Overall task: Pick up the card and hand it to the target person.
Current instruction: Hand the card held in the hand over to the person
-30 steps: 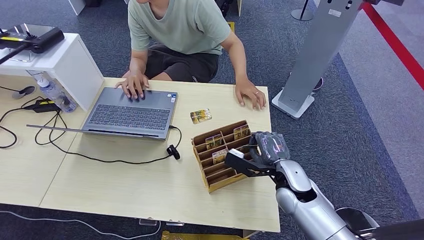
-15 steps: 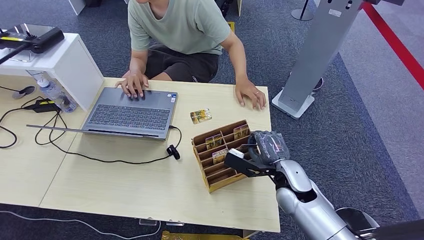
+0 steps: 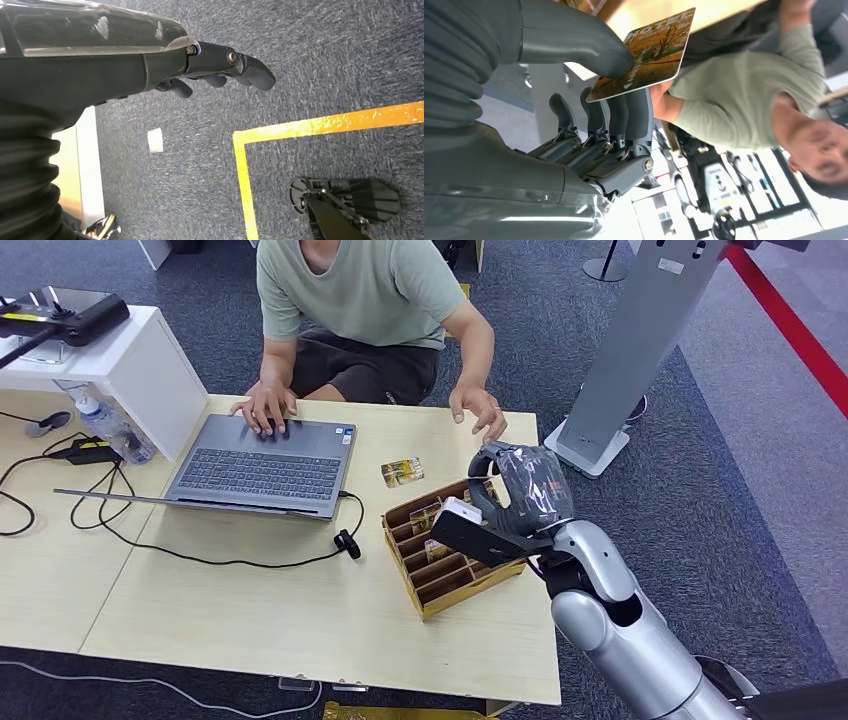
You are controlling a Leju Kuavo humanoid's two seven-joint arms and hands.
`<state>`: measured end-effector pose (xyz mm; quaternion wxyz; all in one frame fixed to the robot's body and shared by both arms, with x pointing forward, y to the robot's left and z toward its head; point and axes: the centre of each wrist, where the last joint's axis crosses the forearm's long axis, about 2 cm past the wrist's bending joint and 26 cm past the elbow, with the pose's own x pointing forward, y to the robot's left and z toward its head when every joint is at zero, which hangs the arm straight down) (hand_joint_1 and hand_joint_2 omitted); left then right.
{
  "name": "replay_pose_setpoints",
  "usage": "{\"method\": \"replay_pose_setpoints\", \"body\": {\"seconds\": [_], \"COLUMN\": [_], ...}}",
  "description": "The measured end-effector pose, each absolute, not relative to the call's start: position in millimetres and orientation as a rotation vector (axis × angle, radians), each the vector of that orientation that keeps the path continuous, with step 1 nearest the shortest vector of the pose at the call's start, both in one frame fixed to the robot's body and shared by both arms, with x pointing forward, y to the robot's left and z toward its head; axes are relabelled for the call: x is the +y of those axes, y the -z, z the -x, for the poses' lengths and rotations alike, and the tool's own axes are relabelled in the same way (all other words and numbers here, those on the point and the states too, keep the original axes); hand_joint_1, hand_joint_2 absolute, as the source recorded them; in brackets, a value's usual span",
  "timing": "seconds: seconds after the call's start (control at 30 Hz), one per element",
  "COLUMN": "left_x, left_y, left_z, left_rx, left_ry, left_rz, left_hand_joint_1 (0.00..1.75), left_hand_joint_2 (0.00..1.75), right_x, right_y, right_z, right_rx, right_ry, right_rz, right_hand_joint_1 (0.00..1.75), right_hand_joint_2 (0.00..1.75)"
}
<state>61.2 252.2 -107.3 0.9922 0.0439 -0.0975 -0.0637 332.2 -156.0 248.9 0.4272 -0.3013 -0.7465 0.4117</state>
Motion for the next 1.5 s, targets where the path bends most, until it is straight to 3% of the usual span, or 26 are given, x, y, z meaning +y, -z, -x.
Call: {"method": "replay_pose_setpoints", "body": {"seconds": [0.4,0.93,1.07,1.5], "left_x": [252,251,251,251], "left_y": [107,107,107,107], "left_z": [-62,-65,-65,-64], "left_rx": [-0.195,-0.188,-0.192,-0.199], "left_ry": [0.137,0.168,0.169,0.148], "left_rz": [-0.087,-0.091,-0.089,-0.101], "left_hand_joint_1": [0.0,0.0,0.0,0.0], "left_hand_joint_2": [1.75,1.75,1.75,1.75], "right_x": [-145,-101,-96,-88], "right_y": [-272,-239,-230,-219], "right_z": [-346,-394,-397,-397], "right_rx": [-1.999,-1.919,-1.877,-1.852], "right_ry": [-0.979,-1.044,-1.071,-1.07], "right_rz": [0.714,0.752,0.753,0.699], "right_hand_joint_1": [1.34,1.34,0.0,0.0], "right_hand_joint_2": [1.75,1.75,1.75,1.75]}}
